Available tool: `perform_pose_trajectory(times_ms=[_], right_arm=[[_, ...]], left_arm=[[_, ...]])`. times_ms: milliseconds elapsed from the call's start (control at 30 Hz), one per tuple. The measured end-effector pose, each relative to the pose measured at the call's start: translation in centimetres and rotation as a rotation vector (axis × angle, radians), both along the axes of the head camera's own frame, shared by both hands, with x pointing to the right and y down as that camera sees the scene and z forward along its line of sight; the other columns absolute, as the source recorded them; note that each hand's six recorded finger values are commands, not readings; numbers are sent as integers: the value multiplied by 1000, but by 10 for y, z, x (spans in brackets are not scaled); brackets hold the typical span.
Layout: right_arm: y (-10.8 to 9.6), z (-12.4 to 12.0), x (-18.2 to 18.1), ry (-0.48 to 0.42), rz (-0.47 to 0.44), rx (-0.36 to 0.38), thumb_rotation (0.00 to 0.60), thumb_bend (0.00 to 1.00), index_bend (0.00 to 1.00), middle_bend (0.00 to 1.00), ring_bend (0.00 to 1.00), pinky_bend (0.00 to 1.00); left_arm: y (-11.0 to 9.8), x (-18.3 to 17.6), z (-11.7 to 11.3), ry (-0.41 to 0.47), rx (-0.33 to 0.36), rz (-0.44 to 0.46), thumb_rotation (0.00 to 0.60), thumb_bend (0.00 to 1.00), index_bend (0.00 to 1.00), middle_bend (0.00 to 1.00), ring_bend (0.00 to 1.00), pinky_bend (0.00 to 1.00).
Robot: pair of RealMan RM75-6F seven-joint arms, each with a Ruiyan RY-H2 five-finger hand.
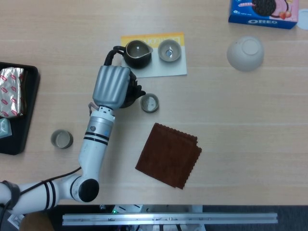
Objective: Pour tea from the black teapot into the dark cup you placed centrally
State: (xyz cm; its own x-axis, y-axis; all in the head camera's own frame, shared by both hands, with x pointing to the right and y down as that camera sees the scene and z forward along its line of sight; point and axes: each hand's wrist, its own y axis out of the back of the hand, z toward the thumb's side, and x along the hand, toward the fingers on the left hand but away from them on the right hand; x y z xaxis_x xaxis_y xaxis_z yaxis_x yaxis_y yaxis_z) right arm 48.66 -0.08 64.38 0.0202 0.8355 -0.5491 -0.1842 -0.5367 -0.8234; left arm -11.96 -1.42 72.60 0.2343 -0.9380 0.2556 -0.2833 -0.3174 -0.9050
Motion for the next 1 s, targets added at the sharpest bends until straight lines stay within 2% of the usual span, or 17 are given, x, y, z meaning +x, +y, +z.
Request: perform_pose_trajectory(times_ms=[133, 333, 1000], right_arm=[[2, 1, -3, -6, -8, -5, 600, 287, 55, 99, 0, 0], [3, 4, -5, -15, -7, -15, 600, 287, 56, 99, 0, 0], [6, 8, -3, -22, 3, -29, 600, 287, 55, 99, 0, 0]], left_arm=[[-1, -15, 0, 54, 8, -29, 598, 305, 1000, 1000, 825, 132], [2, -38, 5, 80, 22, -59, 597, 305, 981, 999, 797, 132], [12, -50, 32, 5, 8, -21, 600, 306, 893, 902, 681, 130]])
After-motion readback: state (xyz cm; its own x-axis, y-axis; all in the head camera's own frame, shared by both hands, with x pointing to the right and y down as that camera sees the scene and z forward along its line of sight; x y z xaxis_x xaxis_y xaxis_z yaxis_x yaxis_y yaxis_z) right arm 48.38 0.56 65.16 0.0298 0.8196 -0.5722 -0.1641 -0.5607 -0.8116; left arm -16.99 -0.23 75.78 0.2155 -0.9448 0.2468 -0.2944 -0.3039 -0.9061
